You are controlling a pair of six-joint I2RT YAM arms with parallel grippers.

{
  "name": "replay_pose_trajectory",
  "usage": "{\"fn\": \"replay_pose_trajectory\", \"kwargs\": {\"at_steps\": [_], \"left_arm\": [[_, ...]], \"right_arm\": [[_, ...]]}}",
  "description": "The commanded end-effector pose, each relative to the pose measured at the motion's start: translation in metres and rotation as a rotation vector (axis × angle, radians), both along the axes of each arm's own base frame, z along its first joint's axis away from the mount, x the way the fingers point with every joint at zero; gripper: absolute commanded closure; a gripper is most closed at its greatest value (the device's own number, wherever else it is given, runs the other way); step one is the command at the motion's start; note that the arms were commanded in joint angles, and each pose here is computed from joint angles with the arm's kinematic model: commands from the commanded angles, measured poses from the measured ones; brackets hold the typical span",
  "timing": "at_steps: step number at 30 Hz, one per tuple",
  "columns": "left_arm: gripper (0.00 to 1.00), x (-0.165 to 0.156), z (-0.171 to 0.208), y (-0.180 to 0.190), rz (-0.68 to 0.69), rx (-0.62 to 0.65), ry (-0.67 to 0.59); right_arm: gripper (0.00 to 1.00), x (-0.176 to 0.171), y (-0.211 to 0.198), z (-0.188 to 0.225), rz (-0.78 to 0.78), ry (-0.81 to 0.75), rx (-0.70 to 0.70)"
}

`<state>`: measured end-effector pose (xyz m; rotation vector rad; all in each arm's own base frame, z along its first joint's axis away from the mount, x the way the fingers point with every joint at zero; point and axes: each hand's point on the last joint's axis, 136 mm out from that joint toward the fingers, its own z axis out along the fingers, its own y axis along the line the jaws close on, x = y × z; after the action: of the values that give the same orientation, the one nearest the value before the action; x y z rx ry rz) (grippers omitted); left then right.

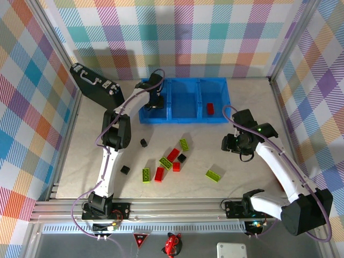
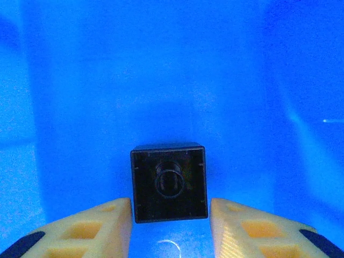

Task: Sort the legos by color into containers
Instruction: Place the lego in the container.

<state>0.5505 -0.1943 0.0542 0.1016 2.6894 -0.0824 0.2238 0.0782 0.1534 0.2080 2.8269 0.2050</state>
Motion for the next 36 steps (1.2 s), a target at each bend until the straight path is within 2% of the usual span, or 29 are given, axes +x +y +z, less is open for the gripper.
{"fn": "replay_pose_trajectory", "kwargs": {"at_steps": [1,9,19,28,36], "left_arm": [[0.58,0.002,0.037,0.000,-0.010,-0.018,-0.048],[0.57,-0.010,0.066,0.001,-0.007,-0.047,-0.057],[0.57,-0.044,0.095,0.015,-0.001,-0.050,-0.067],[0.57,-0.087,0.113,0.028,0.005,-0.076,-0.063],[0.57,-0.136,0.115,0.047,0.020,-0.076,-0.035]], "right_arm": [[0.44,-0.002,0.004,-0.001,-0.003,0.006,0.022],[0.44,0.006,0.014,-0.004,0.015,0.008,0.057],[0.45,0.023,0.029,-0.002,0.054,0.018,0.087],[0.45,0.036,0.053,-0.006,0.103,0.040,0.088],[0.46,0.044,0.080,-0.016,0.161,0.069,0.071]]}}
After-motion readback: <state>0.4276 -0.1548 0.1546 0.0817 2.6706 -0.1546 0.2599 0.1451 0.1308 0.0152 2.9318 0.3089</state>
